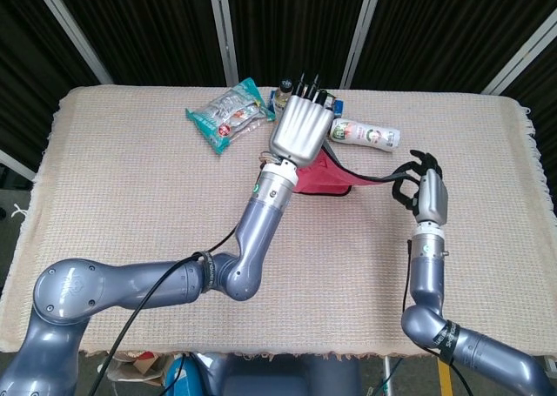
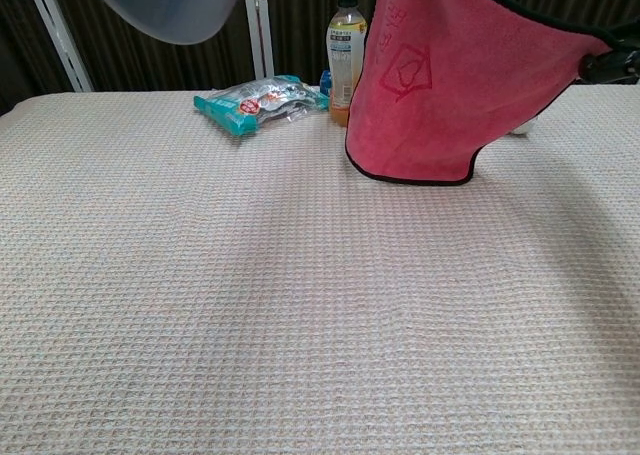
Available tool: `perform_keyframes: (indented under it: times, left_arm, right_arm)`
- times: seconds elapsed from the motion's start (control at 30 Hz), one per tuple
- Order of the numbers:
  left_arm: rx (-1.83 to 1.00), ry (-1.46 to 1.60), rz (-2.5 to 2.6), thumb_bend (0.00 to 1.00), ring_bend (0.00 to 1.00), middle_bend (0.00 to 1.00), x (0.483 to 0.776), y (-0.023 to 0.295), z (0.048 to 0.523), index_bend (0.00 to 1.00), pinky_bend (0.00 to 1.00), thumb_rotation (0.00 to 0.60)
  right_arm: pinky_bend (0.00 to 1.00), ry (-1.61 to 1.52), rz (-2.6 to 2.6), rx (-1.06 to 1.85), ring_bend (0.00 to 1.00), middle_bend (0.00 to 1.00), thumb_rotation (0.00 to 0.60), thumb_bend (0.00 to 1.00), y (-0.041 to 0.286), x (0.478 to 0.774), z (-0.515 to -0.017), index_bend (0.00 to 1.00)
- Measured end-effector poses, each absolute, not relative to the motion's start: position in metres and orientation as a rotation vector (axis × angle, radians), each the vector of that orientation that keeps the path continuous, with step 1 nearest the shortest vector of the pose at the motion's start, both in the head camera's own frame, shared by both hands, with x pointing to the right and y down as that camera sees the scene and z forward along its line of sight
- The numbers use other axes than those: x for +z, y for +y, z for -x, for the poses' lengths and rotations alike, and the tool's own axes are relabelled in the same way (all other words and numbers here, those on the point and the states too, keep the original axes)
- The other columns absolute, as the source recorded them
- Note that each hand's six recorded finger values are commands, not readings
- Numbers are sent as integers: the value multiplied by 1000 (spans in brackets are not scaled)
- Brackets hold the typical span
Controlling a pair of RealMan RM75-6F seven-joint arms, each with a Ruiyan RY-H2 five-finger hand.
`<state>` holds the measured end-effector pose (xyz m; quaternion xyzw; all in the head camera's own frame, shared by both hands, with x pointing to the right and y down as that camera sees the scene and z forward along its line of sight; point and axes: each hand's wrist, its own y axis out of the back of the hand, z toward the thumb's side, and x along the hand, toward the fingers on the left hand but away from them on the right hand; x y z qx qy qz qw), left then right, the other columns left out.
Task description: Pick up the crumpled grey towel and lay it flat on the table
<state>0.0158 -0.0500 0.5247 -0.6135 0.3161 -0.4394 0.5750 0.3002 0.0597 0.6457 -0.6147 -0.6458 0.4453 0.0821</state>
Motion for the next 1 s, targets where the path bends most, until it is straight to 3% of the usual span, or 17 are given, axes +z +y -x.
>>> perform_keyframes:
  times: [0.57, 1.0]
  left_arm:
    - [-1078, 832, 1657, 623, 41, 274, 558, -28, 44, 716, 23, 600]
    - [-1088, 896, 1684, 623, 41, 276, 575, -38, 72, 711, 23, 600]
  right_arm:
    - [36, -1791, 1874, 1333, 1, 193, 600, 614, 49, 654, -266, 571]
    - [37, -1751, 1855, 1298, 1, 193, 600, 613, 31, 655, -240, 571]
